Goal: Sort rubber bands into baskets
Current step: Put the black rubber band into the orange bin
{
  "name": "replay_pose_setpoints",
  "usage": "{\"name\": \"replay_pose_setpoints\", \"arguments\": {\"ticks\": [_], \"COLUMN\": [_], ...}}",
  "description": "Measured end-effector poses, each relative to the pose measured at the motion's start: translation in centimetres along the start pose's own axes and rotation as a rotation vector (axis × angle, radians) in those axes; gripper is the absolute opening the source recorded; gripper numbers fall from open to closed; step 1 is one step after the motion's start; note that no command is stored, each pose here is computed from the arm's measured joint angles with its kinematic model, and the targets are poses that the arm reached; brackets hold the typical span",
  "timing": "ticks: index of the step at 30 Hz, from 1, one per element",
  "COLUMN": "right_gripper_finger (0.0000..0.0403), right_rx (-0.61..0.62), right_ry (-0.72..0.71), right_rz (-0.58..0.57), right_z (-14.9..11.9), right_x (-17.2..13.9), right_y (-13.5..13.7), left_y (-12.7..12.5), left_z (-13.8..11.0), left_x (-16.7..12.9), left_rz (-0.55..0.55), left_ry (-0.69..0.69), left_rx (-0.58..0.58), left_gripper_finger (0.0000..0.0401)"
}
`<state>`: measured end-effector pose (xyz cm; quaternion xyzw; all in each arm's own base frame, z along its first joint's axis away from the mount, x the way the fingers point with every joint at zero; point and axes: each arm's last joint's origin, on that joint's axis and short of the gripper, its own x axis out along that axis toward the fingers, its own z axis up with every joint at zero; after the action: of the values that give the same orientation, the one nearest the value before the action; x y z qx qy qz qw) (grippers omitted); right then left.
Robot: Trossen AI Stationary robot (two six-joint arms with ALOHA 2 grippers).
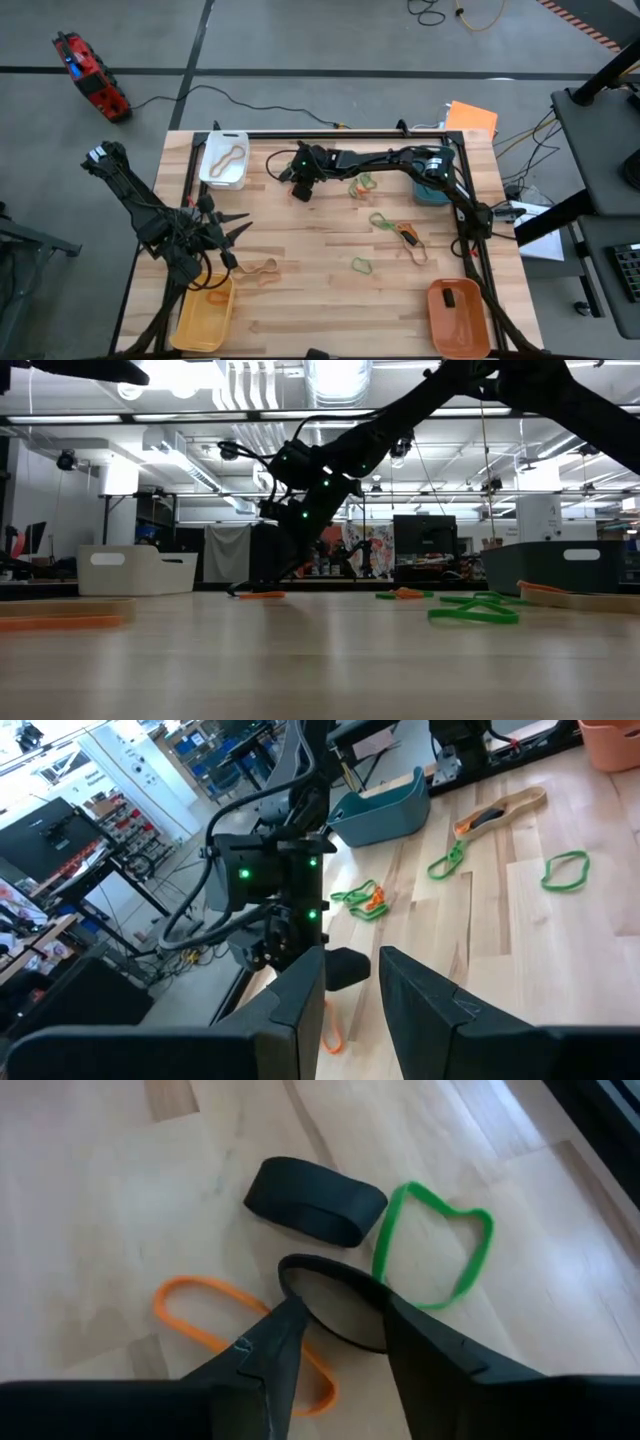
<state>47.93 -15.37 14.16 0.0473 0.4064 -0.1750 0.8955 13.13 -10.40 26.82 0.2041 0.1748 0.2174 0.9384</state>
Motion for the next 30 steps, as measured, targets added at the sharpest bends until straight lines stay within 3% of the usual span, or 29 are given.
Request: {"name": "replay_pose_setpoints", "arguments": {"ticks": [6, 17, 30], "right_gripper_finger": [0.0153, 0.0158, 0.016], "right_rx": [-0.048, -0.115, -0.119], "right_ry": [-0.003, -0.032, -0.037], "right_rz": [0.054, 0.051, 0.051], "right_z": [0.0, 0.3, -0.2], "right_x": [0.0, 0.0, 1.0], "right_y": [0.2, 0.1, 0.2], "left_y": [-0.2, -0.2, -0.2], "left_z": [-0.4, -0.5, -0.5], "left_x": [0.1, 0.1, 0.1], "left_rz": [0.002, 0.002, 0.002], "left_ry": [0.004, 0.005, 0.004], "left_rx": [0.014, 0.014, 0.013], "left_gripper_finger": [0.0084, 0.0084, 0.0084]}}
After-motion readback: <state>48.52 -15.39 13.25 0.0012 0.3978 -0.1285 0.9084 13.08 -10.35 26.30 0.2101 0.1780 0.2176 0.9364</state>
